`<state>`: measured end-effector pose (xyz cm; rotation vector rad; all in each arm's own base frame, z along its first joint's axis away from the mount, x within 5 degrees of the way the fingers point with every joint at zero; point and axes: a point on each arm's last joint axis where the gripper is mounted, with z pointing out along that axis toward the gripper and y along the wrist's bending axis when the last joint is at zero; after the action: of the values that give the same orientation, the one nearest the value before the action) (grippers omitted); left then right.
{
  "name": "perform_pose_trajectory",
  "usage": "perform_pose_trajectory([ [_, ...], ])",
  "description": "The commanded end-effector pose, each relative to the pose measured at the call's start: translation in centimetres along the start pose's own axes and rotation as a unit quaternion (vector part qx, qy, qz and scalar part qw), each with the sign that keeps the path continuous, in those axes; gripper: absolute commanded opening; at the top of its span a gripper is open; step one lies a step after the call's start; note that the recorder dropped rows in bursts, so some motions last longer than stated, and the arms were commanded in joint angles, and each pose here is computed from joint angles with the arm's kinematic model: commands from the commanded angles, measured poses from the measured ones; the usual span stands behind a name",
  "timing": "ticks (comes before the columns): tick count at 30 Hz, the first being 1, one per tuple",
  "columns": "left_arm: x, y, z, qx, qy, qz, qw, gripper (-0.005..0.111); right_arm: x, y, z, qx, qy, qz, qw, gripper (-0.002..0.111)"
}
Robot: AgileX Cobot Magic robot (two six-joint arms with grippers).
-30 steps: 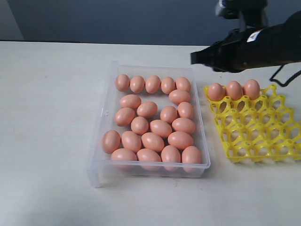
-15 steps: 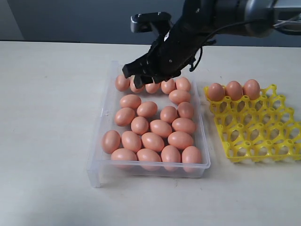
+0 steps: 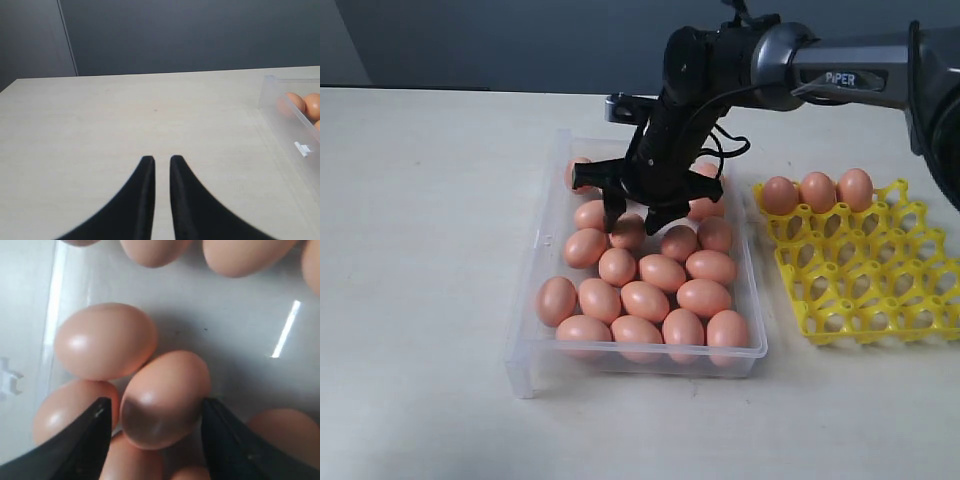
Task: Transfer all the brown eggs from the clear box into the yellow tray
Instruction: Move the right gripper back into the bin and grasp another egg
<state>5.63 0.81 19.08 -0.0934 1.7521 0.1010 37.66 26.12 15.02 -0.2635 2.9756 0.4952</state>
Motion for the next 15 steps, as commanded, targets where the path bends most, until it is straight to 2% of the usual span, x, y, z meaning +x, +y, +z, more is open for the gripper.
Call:
perform_pose_trajectory([
  [1, 0.06, -0.02, 0.05, 0.001, -0.003, 0.000, 1.000, 0.012, 0.29, -0.48, 1.85, 0.006, 0.028, 0.020, 0.999, 0.053],
  [8, 0.06, -0.02, 0.05, 0.001, -0.003, 0.000, 1.000, 0.012, 0.13, -0.56, 2.17, 0.005, 0.020, 0.021, 1.000, 0.053],
  [10, 0.06, -0.02, 0.05, 0.001, -0.003, 0.000, 1.000, 0.012, 0.12, -0.58, 2.17, 0.006, 0.019, 0.019, 1.000, 0.049],
  [12, 0.06, -0.02, 0.05, 0.001, -0.003, 0.000, 1.000, 0.012, 0.09, -0.64, 2.08, 0.011, 0.017, 0.014, 1.000, 0.035],
  [15, 0.06, -0.02, 0.05, 0.001, -0.003, 0.000, 1.000, 0.012, -0.19, -0.70, 1.30, 0.024, 0.000, -0.006, 1.000, 0.008],
])
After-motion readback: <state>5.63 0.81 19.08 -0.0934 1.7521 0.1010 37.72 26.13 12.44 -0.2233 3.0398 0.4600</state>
